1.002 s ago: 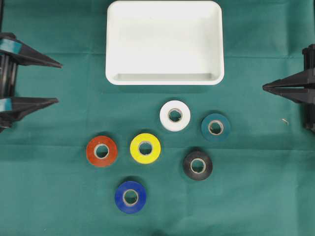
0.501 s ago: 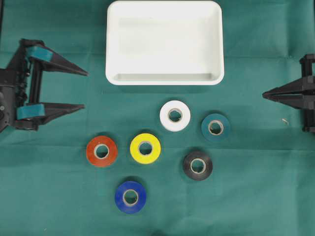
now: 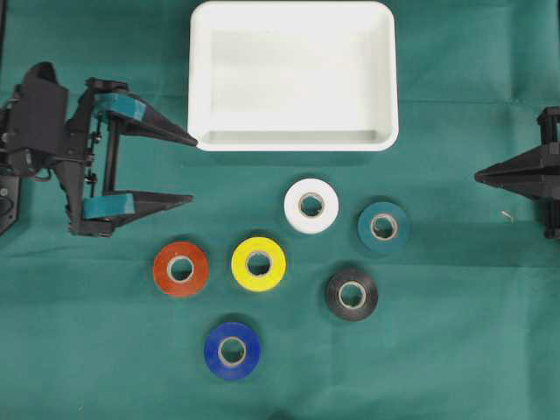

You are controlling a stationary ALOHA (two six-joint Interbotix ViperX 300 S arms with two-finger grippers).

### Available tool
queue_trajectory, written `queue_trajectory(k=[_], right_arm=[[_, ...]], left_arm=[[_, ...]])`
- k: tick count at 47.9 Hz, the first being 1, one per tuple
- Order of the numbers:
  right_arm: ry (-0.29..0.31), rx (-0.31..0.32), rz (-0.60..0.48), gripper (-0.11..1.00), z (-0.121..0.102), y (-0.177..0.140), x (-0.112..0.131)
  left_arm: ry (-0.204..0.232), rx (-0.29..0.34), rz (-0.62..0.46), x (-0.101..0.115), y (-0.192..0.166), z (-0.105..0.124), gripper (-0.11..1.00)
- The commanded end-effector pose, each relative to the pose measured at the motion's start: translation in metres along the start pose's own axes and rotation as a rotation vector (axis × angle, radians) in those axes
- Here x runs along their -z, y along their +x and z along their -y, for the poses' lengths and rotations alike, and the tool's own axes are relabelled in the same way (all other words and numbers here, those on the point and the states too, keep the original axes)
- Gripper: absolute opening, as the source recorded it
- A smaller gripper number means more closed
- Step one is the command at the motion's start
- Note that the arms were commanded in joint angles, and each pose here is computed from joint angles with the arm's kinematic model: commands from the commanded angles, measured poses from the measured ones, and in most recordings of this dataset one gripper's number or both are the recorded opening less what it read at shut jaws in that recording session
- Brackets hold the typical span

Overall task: Put the tape into the white case with the left arm.
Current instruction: 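Move the left gripper toward the white tape roll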

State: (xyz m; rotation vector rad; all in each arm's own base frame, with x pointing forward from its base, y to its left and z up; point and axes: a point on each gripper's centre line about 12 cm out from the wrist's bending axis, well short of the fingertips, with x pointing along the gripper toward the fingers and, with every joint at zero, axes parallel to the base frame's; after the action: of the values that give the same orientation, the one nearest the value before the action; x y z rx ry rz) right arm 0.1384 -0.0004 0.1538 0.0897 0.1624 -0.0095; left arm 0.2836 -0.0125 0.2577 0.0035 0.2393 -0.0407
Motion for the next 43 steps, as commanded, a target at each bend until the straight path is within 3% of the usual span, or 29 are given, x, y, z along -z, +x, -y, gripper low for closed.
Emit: queue_trajectory(k=[1,18,43], right_arm=[[0.003,0.001,-0.003,-0.09,0.0,-0.001,0.0],[0.003,-0.001,0.022,-0.09,0.0,-0.002,-0.005],[0.003,-0.001,0.025,-0.09,0.0,-0.002,-0.006]], left_arm=[[-0.002,0.005,0.032,-0.014,0.003,0.002,0.98],[-0.005,0.006,0.029,-0.016,0.004,0.002,0.98],[-0.001,0.016,-0.08,-0.02,0.018,0.005,0.98]])
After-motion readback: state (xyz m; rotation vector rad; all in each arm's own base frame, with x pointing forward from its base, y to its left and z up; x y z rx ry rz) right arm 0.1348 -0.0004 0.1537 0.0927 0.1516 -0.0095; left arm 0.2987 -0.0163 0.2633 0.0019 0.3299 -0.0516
